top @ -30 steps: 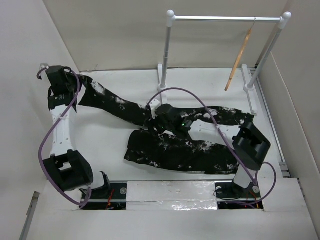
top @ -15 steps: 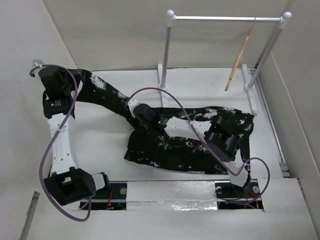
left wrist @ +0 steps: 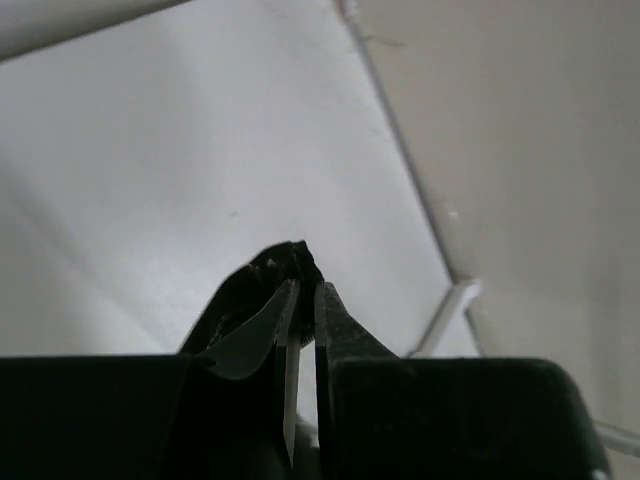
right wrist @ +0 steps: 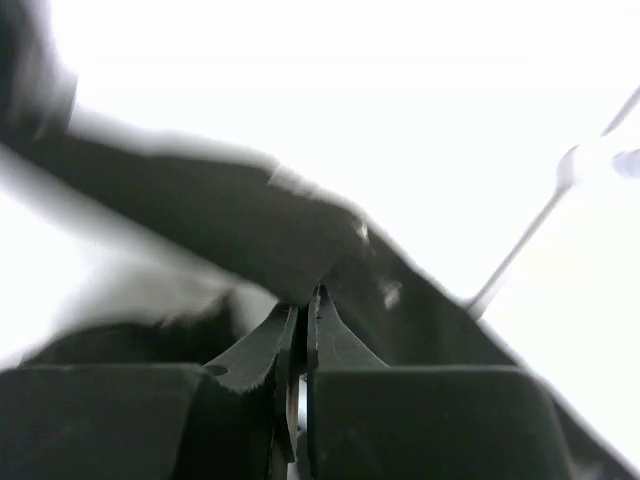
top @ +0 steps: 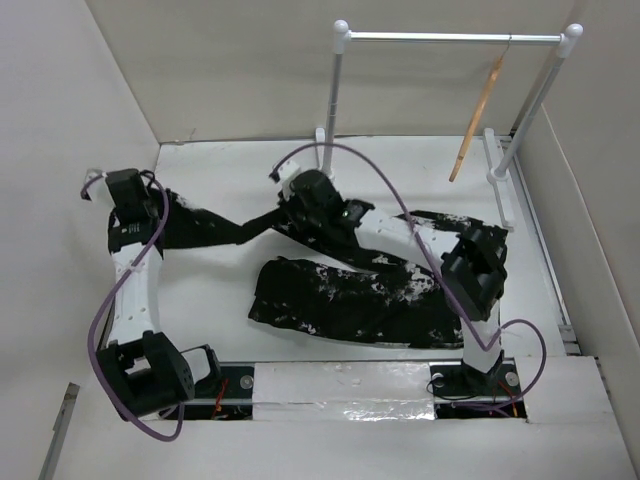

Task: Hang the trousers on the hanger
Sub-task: Flatten out the trousers at the center of the board.

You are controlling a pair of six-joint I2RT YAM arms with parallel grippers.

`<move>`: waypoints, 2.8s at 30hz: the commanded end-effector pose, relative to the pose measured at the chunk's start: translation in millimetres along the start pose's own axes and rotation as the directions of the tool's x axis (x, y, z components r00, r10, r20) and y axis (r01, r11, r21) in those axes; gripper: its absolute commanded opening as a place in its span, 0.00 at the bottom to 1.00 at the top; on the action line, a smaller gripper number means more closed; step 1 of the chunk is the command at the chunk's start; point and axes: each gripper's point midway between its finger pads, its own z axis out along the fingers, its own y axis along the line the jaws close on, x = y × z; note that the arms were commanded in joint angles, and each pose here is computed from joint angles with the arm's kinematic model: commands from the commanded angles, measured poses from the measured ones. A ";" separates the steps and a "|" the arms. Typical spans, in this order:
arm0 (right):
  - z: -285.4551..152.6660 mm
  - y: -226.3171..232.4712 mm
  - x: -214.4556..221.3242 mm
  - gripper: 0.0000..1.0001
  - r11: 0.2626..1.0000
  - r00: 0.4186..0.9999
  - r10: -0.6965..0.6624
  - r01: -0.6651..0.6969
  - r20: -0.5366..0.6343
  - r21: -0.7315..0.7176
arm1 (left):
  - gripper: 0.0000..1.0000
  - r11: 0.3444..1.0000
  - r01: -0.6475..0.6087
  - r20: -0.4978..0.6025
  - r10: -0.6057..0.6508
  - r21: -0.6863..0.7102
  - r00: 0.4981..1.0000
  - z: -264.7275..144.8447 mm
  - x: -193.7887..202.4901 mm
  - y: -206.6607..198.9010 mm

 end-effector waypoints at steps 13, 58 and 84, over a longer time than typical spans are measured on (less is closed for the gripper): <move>114.0 -123.7 -33.2 0.45 0.946 0.966 0.259 -0.258 0.025 0.195 | 0.49 0.977 -0.197 -0.102 0.188 -0.085 0.977 2.5 53.2 74.3; -129.6 -22.7 41.3 0.77 0.944 0.931 0.328 -0.316 0.161 -0.092 | 0.00 0.611 -0.740 -0.699 0.398 -0.281 0.594 15.1 191.4 203.7; -109.0 -78.6 53.8 0.29 0.934 0.936 0.340 -0.347 0.090 0.080 | 0.08 0.992 0.005 -0.111 0.010 0.129 0.994 -71.2 21.2 -93.9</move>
